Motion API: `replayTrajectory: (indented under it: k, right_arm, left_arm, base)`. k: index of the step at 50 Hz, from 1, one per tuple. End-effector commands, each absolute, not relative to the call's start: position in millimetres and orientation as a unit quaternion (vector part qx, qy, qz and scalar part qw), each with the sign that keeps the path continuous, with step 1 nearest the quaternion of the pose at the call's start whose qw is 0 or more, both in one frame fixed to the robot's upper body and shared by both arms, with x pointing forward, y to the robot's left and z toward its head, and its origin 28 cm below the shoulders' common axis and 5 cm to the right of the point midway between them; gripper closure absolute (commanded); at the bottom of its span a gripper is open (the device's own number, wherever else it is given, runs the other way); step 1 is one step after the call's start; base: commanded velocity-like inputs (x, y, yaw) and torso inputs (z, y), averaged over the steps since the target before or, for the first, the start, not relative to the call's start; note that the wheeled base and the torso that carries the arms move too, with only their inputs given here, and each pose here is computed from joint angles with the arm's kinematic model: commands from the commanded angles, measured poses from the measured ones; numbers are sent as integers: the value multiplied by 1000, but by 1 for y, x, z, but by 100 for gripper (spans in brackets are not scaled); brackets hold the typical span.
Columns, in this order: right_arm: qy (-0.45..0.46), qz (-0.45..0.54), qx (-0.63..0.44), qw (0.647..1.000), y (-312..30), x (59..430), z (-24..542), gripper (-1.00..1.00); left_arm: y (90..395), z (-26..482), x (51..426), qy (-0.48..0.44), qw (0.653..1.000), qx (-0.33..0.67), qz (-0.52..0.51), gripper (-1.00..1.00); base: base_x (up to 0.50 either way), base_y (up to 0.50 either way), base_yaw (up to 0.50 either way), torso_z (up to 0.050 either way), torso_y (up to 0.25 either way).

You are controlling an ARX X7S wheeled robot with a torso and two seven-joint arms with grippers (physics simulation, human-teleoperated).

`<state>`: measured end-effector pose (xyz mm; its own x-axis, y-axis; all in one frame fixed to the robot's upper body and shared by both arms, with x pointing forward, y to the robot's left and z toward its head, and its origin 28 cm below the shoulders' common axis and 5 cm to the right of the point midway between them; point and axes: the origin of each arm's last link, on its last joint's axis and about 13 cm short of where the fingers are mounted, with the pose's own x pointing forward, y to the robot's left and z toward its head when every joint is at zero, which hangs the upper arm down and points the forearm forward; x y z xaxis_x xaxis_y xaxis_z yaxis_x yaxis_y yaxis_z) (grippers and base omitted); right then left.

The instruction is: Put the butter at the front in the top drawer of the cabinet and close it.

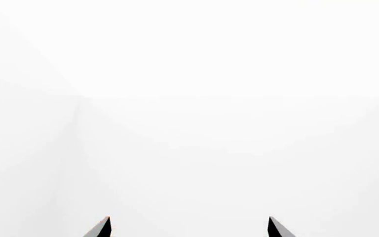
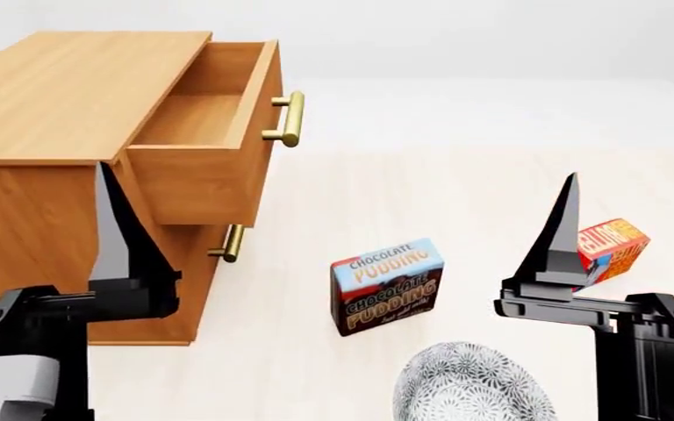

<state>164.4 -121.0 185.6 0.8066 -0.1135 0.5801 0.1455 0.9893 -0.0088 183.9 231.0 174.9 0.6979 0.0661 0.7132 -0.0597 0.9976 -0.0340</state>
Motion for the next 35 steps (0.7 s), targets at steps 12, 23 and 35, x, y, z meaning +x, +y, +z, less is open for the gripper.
replayTrajectory:
  k: [12, 23, 35]
  right_arm:
    - [-301, -64, -24, 951, -120, 164, 185, -100]
    - [-296, -74, -27, 952, -123, 163, 187, -100]
    - [-293, -78, -25, 953, -125, 160, 189, -100]
  left_arm:
    - [231, 176, 181, -390, 920, -3, 34, -100]
    - [227, 195, 178, -404, 915, 5, 9, -100]
    - [212, 278, 184, -350, 933, 59, -54, -100]
  base:
    - [339, 0, 0, 0, 0]
    - [0, 0, 0, 0, 0]
    - [0, 0, 0, 0, 0]
